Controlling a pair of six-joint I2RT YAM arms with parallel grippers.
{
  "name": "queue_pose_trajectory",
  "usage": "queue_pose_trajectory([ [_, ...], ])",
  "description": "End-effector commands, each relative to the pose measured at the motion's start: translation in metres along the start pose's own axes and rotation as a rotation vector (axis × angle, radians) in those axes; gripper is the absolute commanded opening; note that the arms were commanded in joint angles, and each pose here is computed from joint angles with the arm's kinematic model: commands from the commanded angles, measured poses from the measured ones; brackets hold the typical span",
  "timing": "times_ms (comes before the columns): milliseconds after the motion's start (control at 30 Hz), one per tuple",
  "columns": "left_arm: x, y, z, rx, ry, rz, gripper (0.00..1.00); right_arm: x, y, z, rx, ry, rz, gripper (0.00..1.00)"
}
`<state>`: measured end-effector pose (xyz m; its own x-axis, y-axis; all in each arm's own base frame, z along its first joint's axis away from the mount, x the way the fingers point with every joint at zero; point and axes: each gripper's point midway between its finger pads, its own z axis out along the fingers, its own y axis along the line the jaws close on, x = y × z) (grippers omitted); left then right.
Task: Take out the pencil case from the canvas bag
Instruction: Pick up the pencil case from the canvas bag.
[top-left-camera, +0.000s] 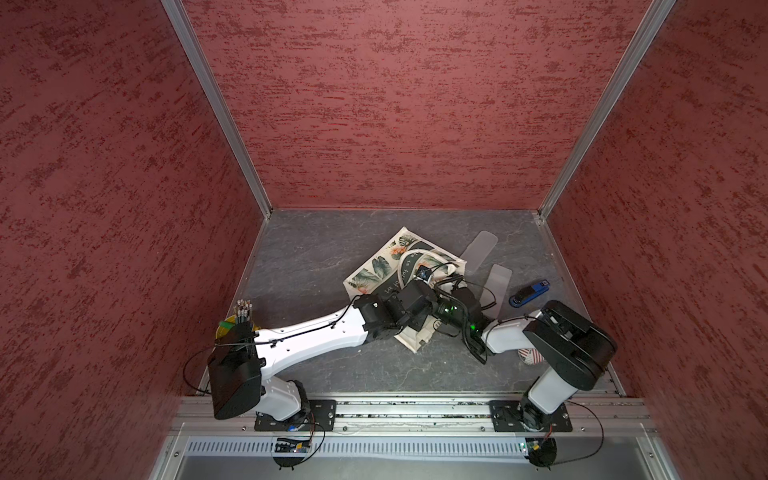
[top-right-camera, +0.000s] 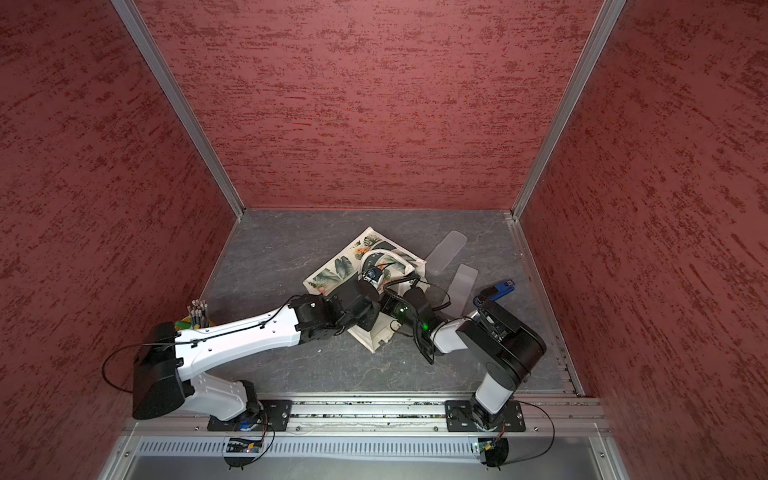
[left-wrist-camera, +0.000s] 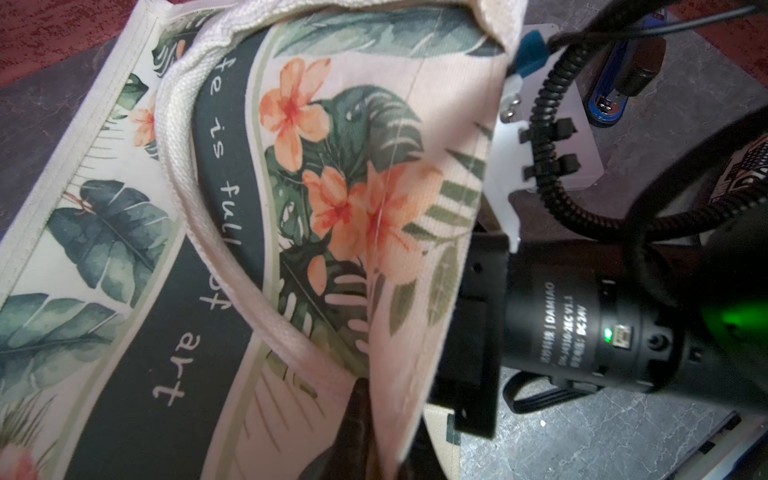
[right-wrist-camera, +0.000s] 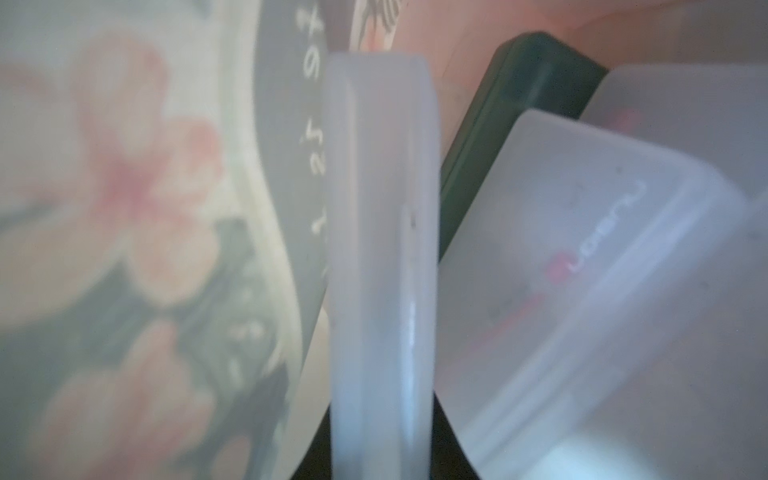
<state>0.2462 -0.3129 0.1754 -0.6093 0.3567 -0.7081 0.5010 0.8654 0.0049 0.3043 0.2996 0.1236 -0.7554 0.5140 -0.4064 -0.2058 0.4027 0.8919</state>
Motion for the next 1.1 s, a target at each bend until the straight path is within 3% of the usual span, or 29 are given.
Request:
queue_pose_trajectory([
  [0, -0.018, 0.000, 0.001, 0.018, -0.037, -0.069, 0.00, 0.008, 0.016, -0.012, -0.063, 0.046, -0.042, 0.19],
  [600, -0.037, 0.037, 0.010, -0.019, -0.078, -0.206, 0.00, 0.032, 0.011, -0.083, -0.078, 0.144, -0.001, 0.21],
  [1067, -0.036, 0.108, -0.017, -0.098, -0.133, -0.324, 0.00, 0.013, 0.008, -0.121, -0.088, 0.102, 0.046, 0.20],
])
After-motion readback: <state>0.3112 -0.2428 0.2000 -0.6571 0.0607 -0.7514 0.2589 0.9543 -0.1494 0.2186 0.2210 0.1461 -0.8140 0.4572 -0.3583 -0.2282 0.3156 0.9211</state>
